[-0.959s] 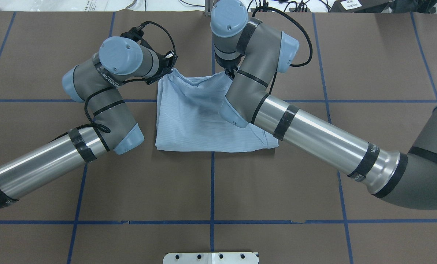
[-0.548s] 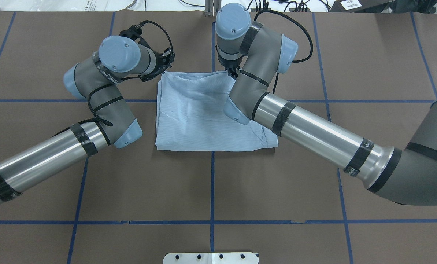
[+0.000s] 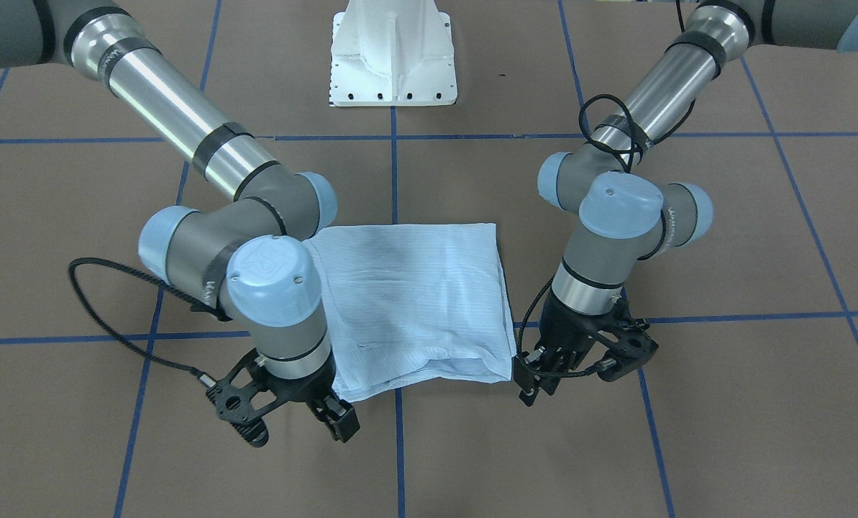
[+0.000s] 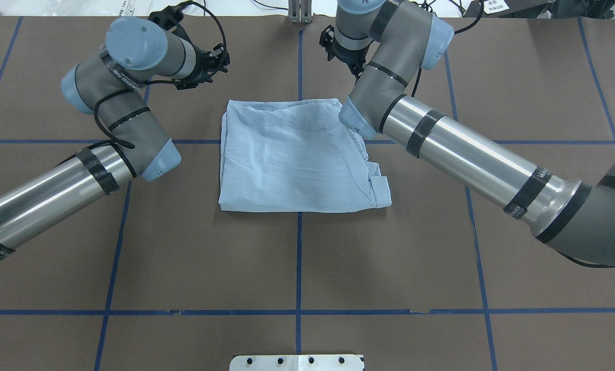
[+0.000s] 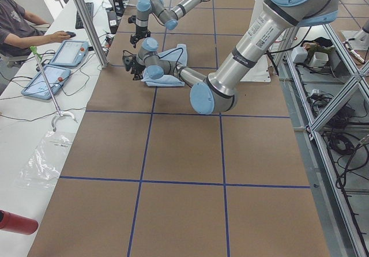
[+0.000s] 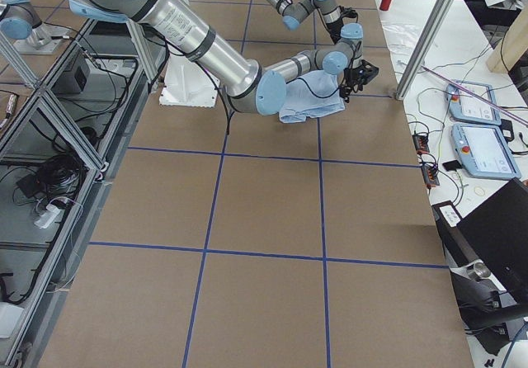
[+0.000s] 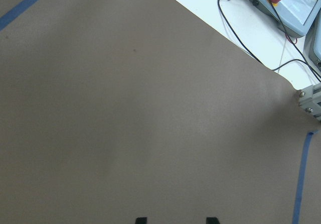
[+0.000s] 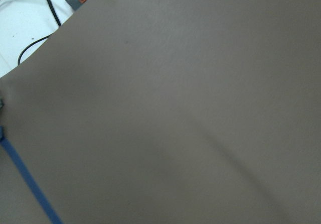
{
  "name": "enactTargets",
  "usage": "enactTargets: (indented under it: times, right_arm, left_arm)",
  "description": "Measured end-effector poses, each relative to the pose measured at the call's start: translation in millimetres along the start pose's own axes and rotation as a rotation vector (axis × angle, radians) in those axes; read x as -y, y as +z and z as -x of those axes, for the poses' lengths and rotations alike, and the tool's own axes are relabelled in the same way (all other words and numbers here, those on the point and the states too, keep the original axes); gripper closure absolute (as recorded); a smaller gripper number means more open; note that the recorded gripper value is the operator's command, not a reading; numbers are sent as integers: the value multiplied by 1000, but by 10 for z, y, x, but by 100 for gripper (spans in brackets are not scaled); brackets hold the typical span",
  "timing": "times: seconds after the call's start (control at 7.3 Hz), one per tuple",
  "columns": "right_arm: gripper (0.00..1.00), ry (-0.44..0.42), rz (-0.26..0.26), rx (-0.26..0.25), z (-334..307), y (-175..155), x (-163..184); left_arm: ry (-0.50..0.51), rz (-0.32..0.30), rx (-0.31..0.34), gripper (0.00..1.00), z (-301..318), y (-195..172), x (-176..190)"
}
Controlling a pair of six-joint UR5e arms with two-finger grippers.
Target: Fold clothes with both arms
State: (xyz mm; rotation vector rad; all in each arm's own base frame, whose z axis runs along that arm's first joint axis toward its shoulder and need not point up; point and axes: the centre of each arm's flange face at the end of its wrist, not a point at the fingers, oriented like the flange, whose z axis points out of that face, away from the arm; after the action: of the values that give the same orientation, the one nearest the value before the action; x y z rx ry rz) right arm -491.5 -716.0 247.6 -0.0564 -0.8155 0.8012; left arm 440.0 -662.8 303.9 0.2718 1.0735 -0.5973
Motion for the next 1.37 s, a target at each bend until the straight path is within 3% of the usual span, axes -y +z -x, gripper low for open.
enactTargets:
  times: [0.41, 0.69, 0.96, 1.1, 1.23, 1.37]
  right_arm:
    - [0, -286, 60, -59, -1461, -389, 1302]
    - [0, -506, 109, -48, -2703, -814, 2254]
    - [0, -660, 103, -45, -3929, -1156, 2778]
    - [0, -708, 101, -58, -4450, -1295, 2873]
    - [0, -736, 109, -78, -4855, -1398, 2905]
    - [0, -750, 122, -95, -5162, -1455, 2888]
  left_arm:
    - [418, 46, -18, 49, 1056, -733, 553]
    - [678, 67, -1, 47, 2014, -1341, 1049]
    - [847, 98, 19, 45, 2953, -1875, 1509]
    - [885, 113, 26, 37, 3390, -2101, 1638]
    - [913, 125, 38, 1, 3765, -2314, 1743]
    - [929, 141, 60, 0, 4084, -2534, 1825]
